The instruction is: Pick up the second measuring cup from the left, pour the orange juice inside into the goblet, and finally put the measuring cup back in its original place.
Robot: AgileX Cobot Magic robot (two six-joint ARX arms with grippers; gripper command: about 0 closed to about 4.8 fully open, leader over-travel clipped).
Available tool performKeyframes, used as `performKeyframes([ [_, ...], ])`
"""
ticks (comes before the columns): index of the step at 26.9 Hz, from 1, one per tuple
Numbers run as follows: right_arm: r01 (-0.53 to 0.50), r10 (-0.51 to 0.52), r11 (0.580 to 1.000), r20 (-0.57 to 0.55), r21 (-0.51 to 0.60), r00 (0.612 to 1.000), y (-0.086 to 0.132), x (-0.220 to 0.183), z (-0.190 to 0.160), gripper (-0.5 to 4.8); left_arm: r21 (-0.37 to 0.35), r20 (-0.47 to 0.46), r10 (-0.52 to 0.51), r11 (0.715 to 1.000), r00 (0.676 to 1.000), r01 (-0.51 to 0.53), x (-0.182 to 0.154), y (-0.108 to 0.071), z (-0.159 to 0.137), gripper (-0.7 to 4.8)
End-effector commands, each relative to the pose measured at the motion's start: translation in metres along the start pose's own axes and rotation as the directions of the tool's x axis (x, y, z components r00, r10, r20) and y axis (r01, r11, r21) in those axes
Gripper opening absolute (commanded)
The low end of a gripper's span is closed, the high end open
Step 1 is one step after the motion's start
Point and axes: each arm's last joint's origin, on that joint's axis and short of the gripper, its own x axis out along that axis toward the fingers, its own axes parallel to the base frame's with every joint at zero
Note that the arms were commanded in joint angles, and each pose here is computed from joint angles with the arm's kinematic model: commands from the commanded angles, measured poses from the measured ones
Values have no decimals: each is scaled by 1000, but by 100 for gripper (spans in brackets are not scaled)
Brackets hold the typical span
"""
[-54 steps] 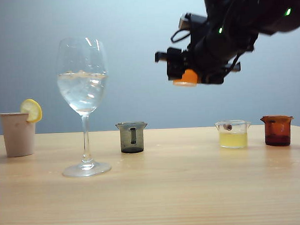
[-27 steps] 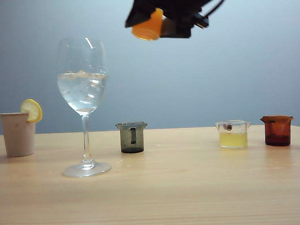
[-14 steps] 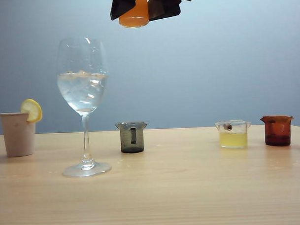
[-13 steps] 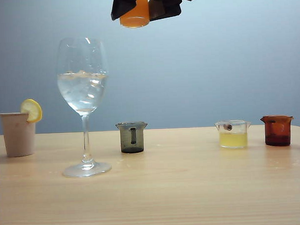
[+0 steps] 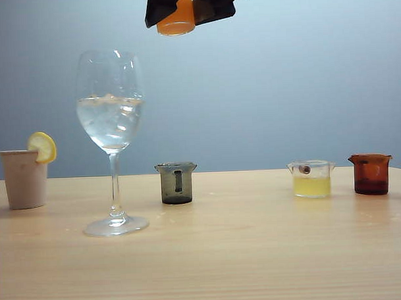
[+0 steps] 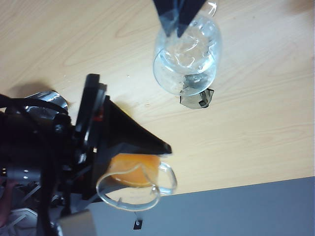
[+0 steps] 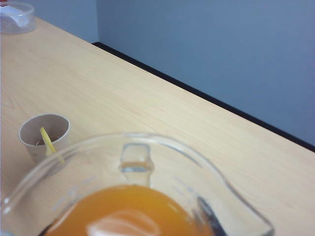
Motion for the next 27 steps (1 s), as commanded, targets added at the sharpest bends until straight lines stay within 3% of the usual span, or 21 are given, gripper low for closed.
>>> performKeyframes([
  [1, 2, -2, 1000, 51, 1, 999, 1, 2, 14, 148, 2, 17, -9, 1000, 1000, 9, -1, -1, 2, -6],
  [17, -8, 8, 1000, 38, -5, 999, 5, 13, 11, 148, 2, 16, -9, 1000, 1000, 9, -1, -1, 2, -6],
  [27, -27, 31, 996, 45, -82, 999, 13, 11, 12, 148, 2, 16, -9, 1000, 1000, 9, -1, -1, 2, -6],
])
